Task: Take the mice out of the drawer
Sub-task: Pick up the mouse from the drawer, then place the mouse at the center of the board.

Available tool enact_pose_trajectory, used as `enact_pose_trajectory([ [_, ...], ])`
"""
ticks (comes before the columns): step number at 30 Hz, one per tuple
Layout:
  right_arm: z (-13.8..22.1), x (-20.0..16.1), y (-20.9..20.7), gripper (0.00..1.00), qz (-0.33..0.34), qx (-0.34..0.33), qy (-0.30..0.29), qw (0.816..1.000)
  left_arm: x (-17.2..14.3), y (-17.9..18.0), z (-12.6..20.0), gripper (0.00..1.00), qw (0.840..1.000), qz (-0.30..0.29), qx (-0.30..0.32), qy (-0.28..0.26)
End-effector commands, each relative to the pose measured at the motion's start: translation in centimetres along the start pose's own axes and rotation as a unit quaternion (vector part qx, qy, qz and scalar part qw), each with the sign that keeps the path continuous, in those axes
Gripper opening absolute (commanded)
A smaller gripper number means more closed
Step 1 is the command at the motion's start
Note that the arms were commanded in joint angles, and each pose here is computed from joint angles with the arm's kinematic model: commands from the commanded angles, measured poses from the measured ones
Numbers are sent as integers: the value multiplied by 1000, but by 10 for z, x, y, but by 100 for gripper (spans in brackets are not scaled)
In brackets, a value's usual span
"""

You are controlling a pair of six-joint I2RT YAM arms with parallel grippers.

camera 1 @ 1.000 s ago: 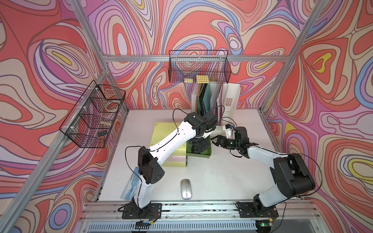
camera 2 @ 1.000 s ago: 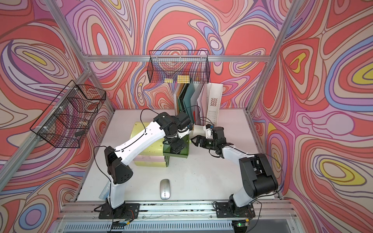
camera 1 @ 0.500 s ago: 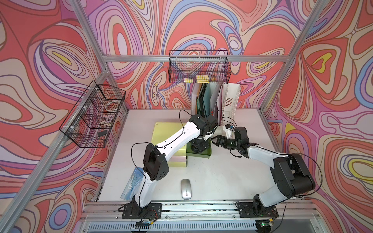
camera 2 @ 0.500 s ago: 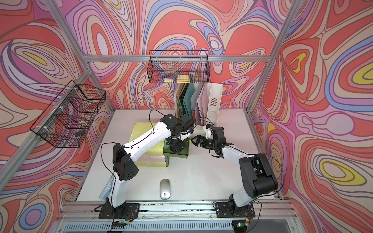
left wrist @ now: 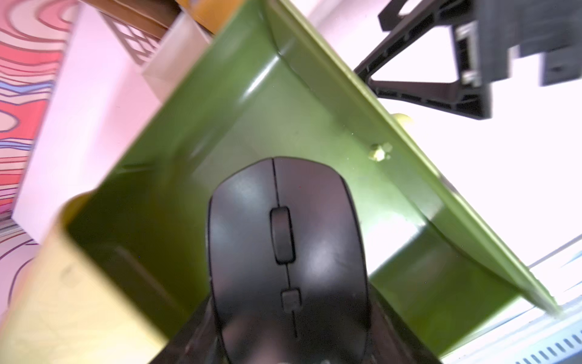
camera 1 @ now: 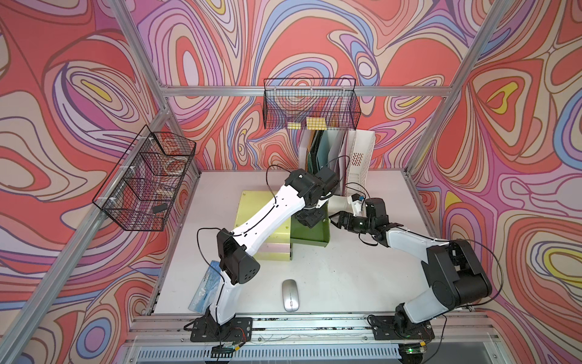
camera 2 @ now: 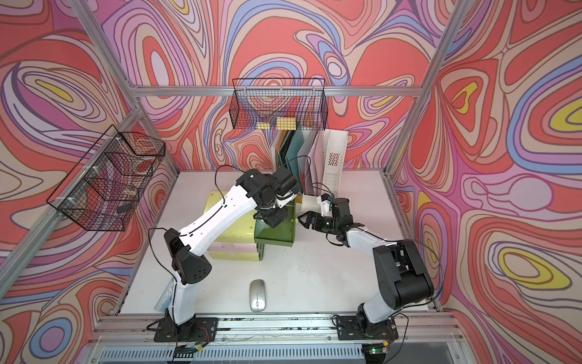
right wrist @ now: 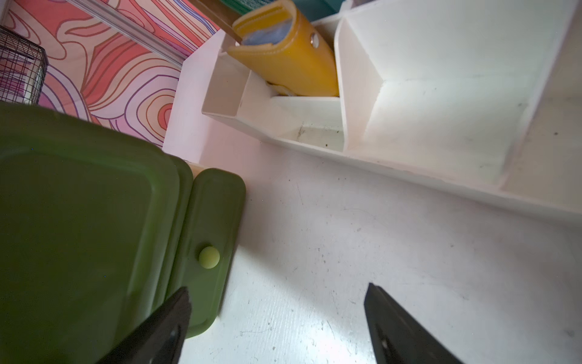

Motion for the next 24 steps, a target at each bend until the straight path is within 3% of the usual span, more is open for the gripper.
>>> enact_pose_trajectory([
  [1,-2,-4,-4,90,1,-5,5,1000,-24,8,49,51,1000,12,0,-21],
  [5,-2,-4,-4,90,2,-7,6,1000,-72,-16,69,51,1000,-2,3,-29],
  [11,-2,0,-4,90,8,-10,7,1000,-163,-52,79,51,997,34,-63,-35],
  [18,1,2,0,90,9,-1,2,1000,-249,-47,18,48,986,161,-52,7],
  [24,-1,0,-1,90,7,1,6,1000,-293,-44,-47,46,971,233,-53,30],
])
Point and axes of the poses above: each gripper's point midway between its finger pads, its own z axis back along the fingers, its own y axis along the line the jaws close on, x = y × z, the point moved 8 cm from there along z, back along the fingers, and after that the axes turned 14 degrees about z, right-handed, at the moved point
